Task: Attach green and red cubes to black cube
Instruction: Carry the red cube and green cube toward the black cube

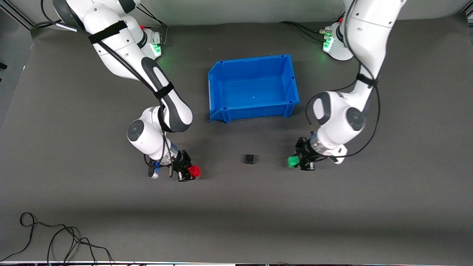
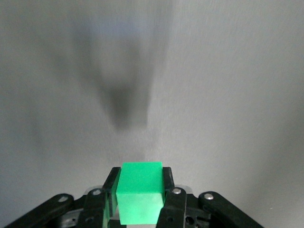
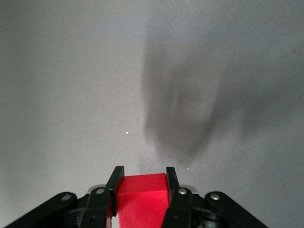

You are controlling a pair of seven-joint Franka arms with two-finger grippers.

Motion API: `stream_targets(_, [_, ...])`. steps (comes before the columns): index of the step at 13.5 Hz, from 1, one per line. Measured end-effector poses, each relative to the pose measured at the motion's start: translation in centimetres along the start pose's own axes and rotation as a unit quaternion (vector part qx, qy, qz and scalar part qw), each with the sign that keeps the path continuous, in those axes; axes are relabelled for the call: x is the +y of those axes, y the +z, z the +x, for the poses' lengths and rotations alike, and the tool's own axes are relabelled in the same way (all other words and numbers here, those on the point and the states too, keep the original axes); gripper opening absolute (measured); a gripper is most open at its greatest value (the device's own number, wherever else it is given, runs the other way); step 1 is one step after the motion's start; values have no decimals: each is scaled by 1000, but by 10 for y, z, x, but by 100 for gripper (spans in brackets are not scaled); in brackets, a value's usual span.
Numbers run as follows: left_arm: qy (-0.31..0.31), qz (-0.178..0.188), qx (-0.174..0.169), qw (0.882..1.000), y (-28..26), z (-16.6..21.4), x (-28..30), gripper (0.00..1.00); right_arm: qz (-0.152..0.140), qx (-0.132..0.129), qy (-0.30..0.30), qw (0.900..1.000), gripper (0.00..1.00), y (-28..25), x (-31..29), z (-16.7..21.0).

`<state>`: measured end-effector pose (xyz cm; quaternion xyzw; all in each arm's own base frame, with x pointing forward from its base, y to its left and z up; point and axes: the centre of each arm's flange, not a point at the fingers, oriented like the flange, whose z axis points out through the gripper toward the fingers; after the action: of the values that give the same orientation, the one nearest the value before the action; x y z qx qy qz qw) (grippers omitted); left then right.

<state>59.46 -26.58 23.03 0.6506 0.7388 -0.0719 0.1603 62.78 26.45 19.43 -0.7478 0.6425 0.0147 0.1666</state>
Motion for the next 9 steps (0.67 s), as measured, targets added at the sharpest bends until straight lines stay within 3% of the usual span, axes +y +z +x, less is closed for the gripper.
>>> stream_targets(5, [9, 4, 11, 1000, 33, -48, -12, 37, -61, 33, 78, 995, 40, -13, -35, -51])
stream_targets(9, [34, 7, 13, 999, 44, -70, -29, 37, -81, 38, 140, 986, 40, -5, -43, -73])
